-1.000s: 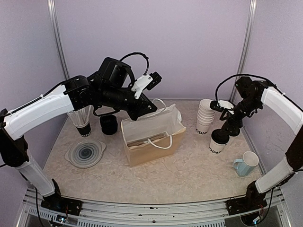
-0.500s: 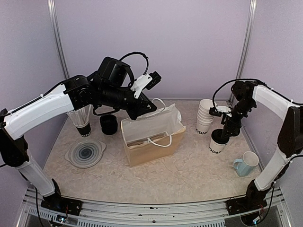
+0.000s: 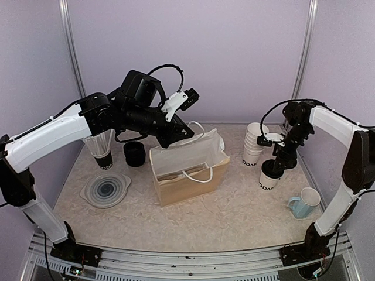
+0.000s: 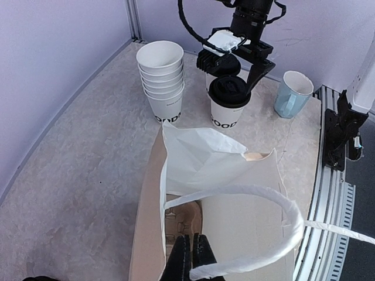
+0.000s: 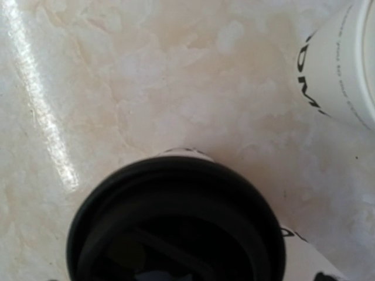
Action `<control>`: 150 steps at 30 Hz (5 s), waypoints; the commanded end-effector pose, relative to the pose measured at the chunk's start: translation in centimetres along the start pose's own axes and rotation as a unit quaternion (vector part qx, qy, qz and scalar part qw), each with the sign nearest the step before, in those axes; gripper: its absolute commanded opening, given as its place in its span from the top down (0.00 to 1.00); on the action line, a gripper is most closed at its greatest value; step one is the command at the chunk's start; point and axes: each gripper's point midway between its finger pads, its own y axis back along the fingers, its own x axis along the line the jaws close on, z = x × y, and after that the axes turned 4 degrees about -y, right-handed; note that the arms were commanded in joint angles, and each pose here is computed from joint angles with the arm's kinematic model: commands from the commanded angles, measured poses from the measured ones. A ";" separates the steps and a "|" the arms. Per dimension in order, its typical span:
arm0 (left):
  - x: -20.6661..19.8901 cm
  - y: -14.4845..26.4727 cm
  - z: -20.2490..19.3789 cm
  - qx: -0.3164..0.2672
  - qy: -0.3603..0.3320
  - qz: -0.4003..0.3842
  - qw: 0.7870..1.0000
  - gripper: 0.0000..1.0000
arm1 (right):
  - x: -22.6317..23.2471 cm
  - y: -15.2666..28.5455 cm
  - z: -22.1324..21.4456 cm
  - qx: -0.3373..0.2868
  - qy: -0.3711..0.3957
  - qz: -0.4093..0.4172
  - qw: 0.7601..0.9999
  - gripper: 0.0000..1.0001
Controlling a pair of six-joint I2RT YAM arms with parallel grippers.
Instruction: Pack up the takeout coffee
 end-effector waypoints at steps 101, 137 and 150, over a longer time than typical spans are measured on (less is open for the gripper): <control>-0.1 -0.2 3.8 -0.028 0.019 -0.010 0.999 1.00 | 18.2 9.6 21.8 -0.184 0.377 -0.085 0.904 0.51; 12.7 -9.3 -9.0 0.050 0.234 0.082 0.968 0.44 | 21.7 4.5 17.4 -0.105 0.391 -0.115 0.907 0.54; 9.2 -15.5 -15.1 0.127 0.251 0.013 0.960 0.44 | 22.5 2.8 15.9 -0.115 0.383 -0.140 0.906 0.54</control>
